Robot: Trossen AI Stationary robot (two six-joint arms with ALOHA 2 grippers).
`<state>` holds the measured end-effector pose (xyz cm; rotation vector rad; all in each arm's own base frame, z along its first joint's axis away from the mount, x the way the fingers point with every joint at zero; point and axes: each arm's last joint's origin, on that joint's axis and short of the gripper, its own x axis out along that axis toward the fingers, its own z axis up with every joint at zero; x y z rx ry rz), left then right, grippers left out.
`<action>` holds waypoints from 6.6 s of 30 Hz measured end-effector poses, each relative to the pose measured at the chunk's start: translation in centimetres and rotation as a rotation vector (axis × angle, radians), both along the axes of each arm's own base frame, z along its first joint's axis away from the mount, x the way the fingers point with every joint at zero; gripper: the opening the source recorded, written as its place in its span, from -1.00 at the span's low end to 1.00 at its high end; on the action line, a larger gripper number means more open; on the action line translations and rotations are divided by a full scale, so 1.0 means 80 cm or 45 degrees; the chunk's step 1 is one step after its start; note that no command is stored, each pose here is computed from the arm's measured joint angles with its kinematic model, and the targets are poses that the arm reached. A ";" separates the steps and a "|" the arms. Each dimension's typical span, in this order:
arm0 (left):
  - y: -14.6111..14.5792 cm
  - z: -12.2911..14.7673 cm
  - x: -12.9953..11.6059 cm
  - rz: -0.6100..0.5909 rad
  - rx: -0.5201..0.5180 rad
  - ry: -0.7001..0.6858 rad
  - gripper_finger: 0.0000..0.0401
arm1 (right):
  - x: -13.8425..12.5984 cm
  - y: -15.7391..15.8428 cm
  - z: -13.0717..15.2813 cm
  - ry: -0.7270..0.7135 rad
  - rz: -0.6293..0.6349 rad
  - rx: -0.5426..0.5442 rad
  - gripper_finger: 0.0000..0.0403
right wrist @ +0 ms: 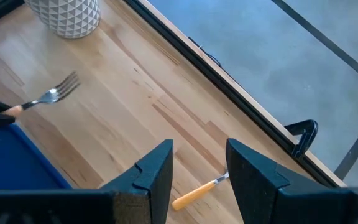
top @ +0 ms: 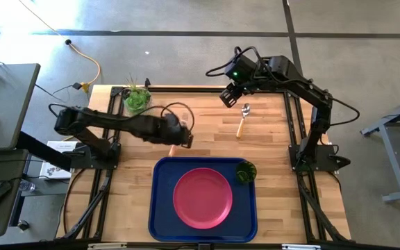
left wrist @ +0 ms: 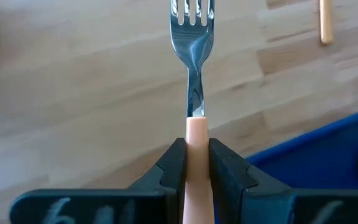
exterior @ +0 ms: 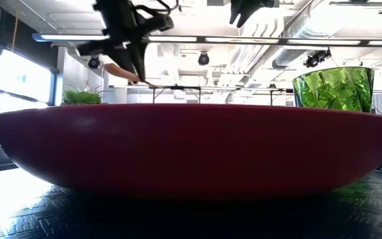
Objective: Pick and place plate/cup/fork/spoon on tray
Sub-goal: Put the yellow fork on the blue tray to the left side of the pink plate, then put the orange spoon on the blue tray to the left side of the yellow fork
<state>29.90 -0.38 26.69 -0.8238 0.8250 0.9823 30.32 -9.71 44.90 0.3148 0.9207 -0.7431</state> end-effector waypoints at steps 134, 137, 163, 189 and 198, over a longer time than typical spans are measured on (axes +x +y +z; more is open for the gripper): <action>-0.274 -0.164 -0.018 0.351 -0.232 0.010 -0.74 | 0.004 0.031 -0.002 -0.061 -0.079 0.158 -0.30; -0.275 -0.164 -0.017 0.350 -0.237 0.009 -0.66 | 0.004 0.031 -0.002 -0.061 -0.078 0.159 -0.30; -0.274 -0.156 -0.020 0.332 -0.257 0.039 -0.51 | 0.004 0.031 -0.002 -0.057 -0.069 0.156 -0.30; -0.253 -0.090 -0.048 0.260 -0.199 0.057 -0.51 | 0.005 0.033 -0.003 -0.062 -0.020 0.221 -0.30; -0.228 -0.036 -0.071 0.098 -0.095 0.021 -0.51 | 0.000 0.038 0.001 -0.083 0.053 0.293 -0.30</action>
